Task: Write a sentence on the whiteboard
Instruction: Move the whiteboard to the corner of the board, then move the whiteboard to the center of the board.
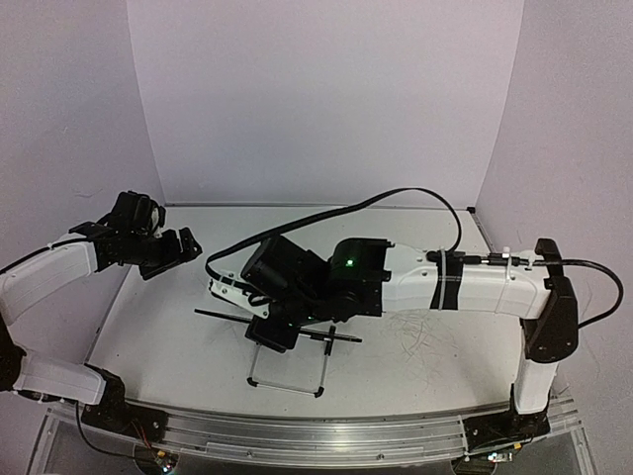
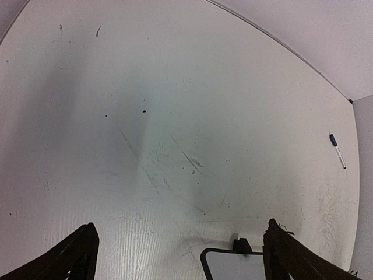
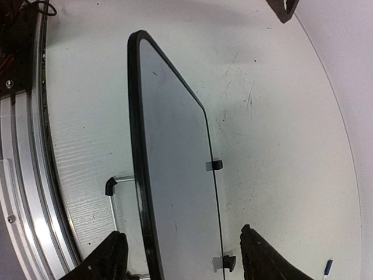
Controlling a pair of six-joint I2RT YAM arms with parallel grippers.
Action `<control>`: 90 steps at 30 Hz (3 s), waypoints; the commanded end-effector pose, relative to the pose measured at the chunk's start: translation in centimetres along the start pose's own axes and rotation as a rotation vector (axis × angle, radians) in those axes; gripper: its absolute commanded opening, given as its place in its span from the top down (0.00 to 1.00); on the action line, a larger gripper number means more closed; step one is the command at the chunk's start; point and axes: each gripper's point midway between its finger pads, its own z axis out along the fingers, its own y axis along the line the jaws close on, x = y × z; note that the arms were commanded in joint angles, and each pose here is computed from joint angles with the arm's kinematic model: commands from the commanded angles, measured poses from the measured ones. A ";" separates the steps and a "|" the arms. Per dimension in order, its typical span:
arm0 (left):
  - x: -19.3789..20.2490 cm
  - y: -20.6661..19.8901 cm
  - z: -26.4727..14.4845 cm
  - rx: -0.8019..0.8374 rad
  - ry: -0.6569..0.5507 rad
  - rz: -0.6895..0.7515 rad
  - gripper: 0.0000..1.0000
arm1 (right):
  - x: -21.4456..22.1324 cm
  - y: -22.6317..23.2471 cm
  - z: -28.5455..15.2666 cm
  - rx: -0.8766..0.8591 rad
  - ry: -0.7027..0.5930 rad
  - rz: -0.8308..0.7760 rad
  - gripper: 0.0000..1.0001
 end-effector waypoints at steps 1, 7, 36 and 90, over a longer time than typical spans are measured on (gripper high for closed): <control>-1.5 -1.2 -0.8 0.043 -0.058 -0.001 0.01 | -0.7 -0.7 -0.1 0.052 0.005 -0.022 0.36; -1.6 -1.3 -0.9 0.046 -0.062 -0.004 0.01 | -0.1 -0.6 0.9 0.066 0.029 -0.030 0.49; -3.1 -1.5 -3.8 0.080 -0.194 -0.028 0.00 | 2.7 -4.7 1.3 0.394 0.104 0.200 1.00; 17.5 -5.6 4.2 0.293 0.259 -0.308 0.65 | 1.3 -7.0 4.8 0.370 0.082 0.257 1.00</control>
